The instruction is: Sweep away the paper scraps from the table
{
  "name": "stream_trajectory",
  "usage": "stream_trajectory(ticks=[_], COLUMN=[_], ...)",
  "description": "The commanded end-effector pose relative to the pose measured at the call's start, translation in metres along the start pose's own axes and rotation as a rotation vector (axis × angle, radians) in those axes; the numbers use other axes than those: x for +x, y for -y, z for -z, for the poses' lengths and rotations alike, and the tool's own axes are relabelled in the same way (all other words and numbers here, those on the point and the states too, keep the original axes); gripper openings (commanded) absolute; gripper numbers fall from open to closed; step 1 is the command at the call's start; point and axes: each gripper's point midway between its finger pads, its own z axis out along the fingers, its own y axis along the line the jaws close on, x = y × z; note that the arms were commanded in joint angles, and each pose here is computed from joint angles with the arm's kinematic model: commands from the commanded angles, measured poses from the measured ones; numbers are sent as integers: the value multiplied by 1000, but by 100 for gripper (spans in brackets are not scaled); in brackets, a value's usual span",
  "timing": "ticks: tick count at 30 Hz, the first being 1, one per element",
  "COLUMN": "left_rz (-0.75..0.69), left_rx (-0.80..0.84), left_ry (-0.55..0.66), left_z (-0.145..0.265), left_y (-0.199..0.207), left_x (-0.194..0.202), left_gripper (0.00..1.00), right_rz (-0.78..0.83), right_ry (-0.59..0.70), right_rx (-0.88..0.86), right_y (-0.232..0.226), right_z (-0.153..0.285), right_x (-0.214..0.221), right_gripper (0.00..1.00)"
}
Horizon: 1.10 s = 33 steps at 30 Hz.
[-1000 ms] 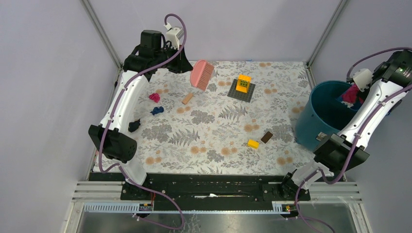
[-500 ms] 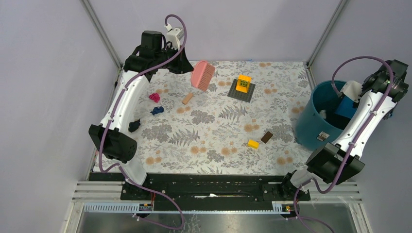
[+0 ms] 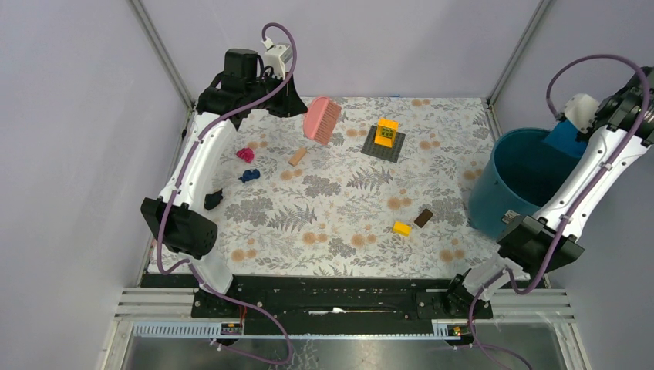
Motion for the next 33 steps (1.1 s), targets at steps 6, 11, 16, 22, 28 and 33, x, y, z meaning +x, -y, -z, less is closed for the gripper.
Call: stream_trajectory(ticks=[6,11,16,22,28,33], left_rz=[-66,-114,-166,-211,-267,-374], left_rx=[-70,-204,-281,-361,-530,-631], left_ry=[96,101,69,26,-20,-96], left_z=[9,16,25,37,52,63], left_y=[-6,-28,-41,-55,-86,-110], left_x=[-29,-33,-22,-6,4,14], left_gripper=[0,0,0,0,0,0], right_rz=[-189,-207,-176,-139,-102,33], right_ry=[310,418,475,561,641,694], right_rx=[-28,-50,-75,-141,-350,-569], right_y=[-4,-13,-26,-52,-119,-203], right_z=[36,50,65,81,87,107], right_x=[-54,-100,-151,-211,-274,-309], right_gripper=[0,0,0,0,0,0])
